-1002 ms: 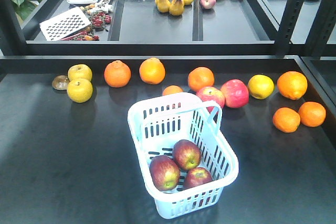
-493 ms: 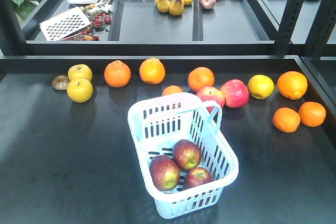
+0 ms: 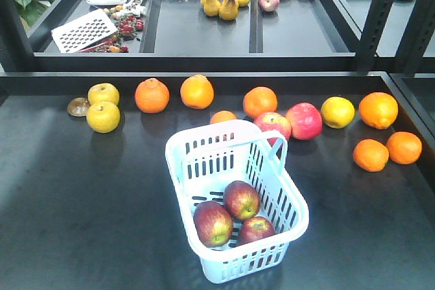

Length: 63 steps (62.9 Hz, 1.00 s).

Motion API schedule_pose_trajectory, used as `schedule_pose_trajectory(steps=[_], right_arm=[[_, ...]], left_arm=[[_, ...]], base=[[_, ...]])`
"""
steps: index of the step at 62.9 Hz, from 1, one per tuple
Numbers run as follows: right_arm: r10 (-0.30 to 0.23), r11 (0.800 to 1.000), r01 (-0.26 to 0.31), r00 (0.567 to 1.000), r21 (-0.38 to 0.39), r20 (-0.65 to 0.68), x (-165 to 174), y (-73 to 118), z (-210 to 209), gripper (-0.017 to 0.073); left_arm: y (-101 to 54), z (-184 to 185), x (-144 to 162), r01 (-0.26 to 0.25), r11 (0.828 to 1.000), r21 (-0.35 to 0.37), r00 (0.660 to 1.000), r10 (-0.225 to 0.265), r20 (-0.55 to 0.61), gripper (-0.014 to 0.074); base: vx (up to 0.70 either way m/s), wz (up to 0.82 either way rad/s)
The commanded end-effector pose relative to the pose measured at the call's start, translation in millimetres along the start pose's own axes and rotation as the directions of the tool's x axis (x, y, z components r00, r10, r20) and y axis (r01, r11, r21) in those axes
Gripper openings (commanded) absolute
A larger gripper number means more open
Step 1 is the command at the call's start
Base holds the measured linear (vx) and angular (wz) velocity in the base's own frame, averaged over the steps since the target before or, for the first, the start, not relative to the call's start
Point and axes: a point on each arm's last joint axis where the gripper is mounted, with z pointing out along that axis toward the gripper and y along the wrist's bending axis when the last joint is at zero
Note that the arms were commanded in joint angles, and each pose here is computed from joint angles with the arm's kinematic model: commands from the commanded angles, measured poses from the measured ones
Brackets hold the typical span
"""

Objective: Pick three apples into basket with both arms

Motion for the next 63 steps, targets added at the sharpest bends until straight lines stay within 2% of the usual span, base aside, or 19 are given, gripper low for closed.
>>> schedule_pose_trajectory(steps=[1,63], right_arm=[[-0.01,1.0,0.01,0.998,-0.007,0.069,-2.5,0.7,-0.6,-0.0008],[-0.011,1.0,0.011,0.998,-0.007,0.069,-2.5,0.7,-0.6,-0.0008]], left_arm=[[-1.6,-0.9,-3.7,0.0,1.0,0.021,0.998,-0.001,0.07,-0.0006],[-1.6,-0.9,-3.7,0.0,1.0,0.021,0.998,-0.001,0.07,-0.0006]], base=[[0.0,0.0],[0.0,0.0]])
